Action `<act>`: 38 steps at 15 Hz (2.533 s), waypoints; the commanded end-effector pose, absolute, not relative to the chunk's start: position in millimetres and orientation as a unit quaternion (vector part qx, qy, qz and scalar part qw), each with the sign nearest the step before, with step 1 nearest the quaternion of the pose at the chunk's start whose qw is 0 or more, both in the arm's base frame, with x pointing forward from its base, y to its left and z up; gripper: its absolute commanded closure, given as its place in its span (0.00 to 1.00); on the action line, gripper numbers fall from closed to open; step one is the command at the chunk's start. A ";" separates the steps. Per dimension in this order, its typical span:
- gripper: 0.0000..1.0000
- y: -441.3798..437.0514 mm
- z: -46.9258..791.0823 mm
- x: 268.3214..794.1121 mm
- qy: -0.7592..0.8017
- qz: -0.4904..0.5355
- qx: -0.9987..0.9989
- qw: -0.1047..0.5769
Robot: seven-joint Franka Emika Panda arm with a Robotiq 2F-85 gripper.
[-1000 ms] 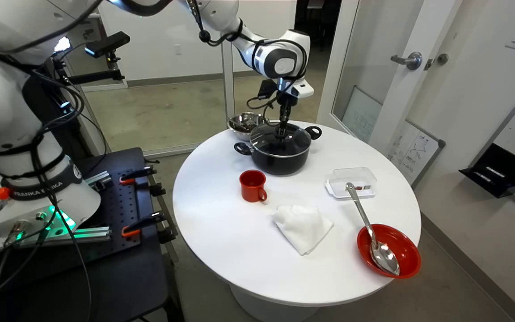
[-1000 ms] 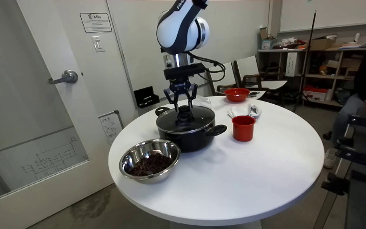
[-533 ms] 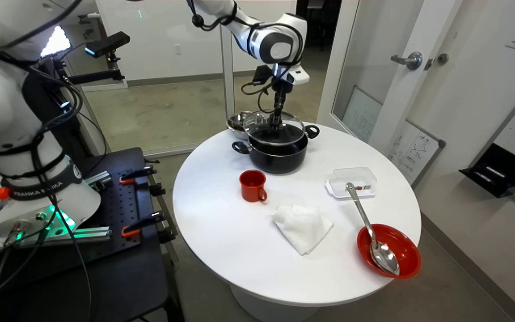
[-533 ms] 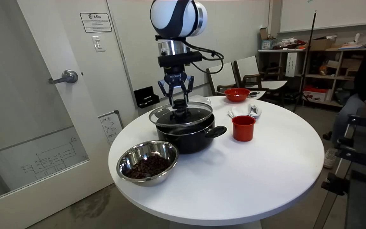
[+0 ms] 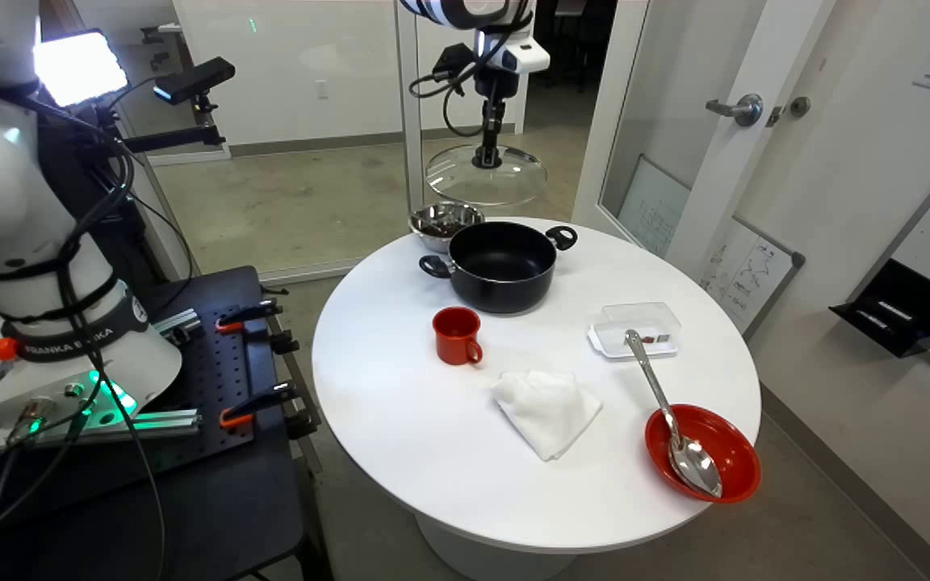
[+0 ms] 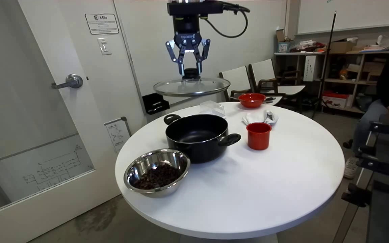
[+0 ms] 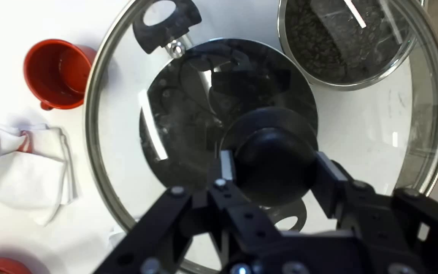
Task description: Pick up the lid from the black pot and put it on the table.
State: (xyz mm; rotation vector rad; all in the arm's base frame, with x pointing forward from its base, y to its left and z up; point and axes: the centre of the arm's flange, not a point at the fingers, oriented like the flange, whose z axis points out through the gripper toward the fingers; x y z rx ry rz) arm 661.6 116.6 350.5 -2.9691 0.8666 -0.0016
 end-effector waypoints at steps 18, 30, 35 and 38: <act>0.74 -214.3 301.2 494.7 0.618 0.070 -0.783 0.014; 0.74 -218.9 198.5 502.1 0.601 -0.009 -0.799 -0.007; 0.74 -225.0 158.2 491.1 0.610 0.000 -0.792 -0.001; 0.74 -227.5 146.3 490.9 0.619 -0.023 -0.785 0.002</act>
